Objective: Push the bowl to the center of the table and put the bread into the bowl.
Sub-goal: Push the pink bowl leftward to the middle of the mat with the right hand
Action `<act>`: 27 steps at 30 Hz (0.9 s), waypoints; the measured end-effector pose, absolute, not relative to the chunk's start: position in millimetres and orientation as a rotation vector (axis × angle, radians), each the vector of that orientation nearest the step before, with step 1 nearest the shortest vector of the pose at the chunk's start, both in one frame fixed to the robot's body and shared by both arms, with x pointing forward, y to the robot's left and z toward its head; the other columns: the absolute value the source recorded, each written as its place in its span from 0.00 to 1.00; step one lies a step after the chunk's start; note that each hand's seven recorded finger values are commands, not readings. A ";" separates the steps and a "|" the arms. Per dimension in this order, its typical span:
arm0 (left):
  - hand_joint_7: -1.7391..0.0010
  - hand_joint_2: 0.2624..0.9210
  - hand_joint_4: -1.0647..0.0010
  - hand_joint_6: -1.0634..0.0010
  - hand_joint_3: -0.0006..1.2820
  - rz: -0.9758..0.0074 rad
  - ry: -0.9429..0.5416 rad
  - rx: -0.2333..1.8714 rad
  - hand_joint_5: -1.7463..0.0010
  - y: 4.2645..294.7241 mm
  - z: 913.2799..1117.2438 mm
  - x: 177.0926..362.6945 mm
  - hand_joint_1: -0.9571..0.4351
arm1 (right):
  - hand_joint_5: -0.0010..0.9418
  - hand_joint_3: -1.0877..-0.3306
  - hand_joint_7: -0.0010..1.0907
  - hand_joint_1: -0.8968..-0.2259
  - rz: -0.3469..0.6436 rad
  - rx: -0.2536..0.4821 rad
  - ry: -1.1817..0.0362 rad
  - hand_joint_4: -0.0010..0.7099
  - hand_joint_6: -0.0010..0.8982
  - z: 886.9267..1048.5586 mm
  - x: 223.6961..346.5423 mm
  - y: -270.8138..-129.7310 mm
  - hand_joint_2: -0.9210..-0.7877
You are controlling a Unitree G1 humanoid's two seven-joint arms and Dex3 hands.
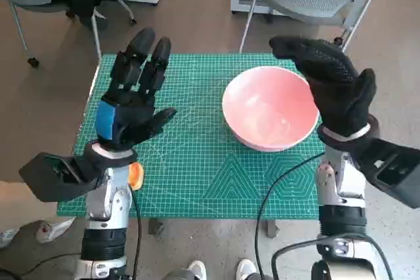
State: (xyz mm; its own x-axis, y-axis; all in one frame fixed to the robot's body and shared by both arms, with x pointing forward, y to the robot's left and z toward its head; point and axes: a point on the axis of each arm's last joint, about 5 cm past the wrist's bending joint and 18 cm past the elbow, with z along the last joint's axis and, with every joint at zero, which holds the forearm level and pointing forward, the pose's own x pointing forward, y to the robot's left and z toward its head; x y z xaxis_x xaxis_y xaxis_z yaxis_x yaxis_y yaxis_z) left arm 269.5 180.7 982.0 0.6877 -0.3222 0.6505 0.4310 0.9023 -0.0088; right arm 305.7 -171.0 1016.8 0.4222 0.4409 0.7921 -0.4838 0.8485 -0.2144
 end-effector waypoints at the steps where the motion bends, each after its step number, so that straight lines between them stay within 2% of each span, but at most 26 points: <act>1: 0.75 1.00 0.94 1.00 0.15 -0.423 -0.694 -0.162 0.99 180.7 982.1 269.4 0.32 | 0.00 0.36 0.28 0.31 0.579 0.049 -0.976 0.07 0.00 1016.8 305.7 -171.0 0.00; 27: 0.75 1.00 0.94 1.00 0.15 -0.428 -0.694 -0.154 0.99 180.7 981.7 269.5 0.32 | 0.00 0.36 0.27 0.31 0.576 0.046 -0.978 0.07 0.00 1017.0 305.6 -171.7 0.00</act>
